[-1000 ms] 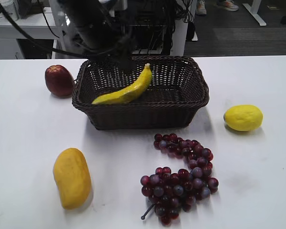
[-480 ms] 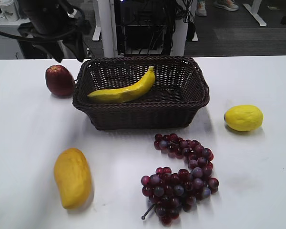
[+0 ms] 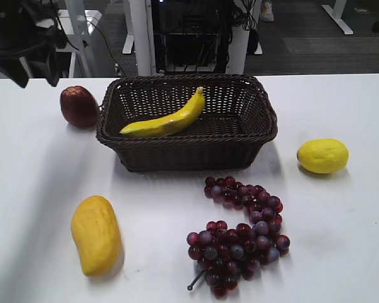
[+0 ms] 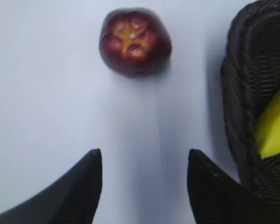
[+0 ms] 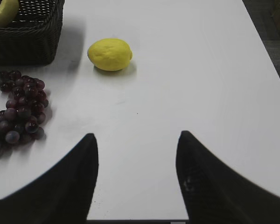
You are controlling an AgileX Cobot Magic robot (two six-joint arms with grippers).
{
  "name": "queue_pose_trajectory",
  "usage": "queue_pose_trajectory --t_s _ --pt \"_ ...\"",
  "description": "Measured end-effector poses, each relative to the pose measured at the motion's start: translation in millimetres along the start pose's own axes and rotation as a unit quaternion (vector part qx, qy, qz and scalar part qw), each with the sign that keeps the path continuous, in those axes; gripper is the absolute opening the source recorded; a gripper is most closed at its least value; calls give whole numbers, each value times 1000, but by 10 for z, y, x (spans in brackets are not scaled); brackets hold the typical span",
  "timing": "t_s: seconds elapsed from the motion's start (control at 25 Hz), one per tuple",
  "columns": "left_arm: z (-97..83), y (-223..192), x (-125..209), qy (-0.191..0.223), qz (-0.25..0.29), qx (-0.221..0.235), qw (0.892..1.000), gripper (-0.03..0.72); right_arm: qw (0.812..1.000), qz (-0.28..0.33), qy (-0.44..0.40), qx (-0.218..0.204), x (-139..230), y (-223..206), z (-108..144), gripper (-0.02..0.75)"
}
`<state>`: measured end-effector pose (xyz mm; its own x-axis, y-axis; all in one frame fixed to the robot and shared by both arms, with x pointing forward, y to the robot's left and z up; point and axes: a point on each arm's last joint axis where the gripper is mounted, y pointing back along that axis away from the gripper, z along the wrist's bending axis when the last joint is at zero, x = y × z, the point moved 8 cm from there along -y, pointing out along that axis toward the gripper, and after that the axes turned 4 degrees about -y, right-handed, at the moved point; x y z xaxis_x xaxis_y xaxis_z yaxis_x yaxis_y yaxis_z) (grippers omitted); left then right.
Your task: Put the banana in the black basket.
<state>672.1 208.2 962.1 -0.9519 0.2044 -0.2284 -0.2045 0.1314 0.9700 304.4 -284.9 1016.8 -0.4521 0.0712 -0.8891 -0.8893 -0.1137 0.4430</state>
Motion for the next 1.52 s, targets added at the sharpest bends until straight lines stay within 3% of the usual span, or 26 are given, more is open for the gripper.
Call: queue_pose_trajectory --t_s 0.28,0.64,1.2,1.52 --pt "370 2 299 42 30 -14 999 571 1000 0 0 0 0 0 0 440" --pt "548 291 847 4 54 -82 995 571 1000 0 0 0 0 0 0 440" --pt "310 554 1691 16 59 -51 997 571 1000 0 0 0 -1 0 0 440" --pt "162 820 2188 18 12 -41 999 571 1000 0 0 0 -1 0 0 440"
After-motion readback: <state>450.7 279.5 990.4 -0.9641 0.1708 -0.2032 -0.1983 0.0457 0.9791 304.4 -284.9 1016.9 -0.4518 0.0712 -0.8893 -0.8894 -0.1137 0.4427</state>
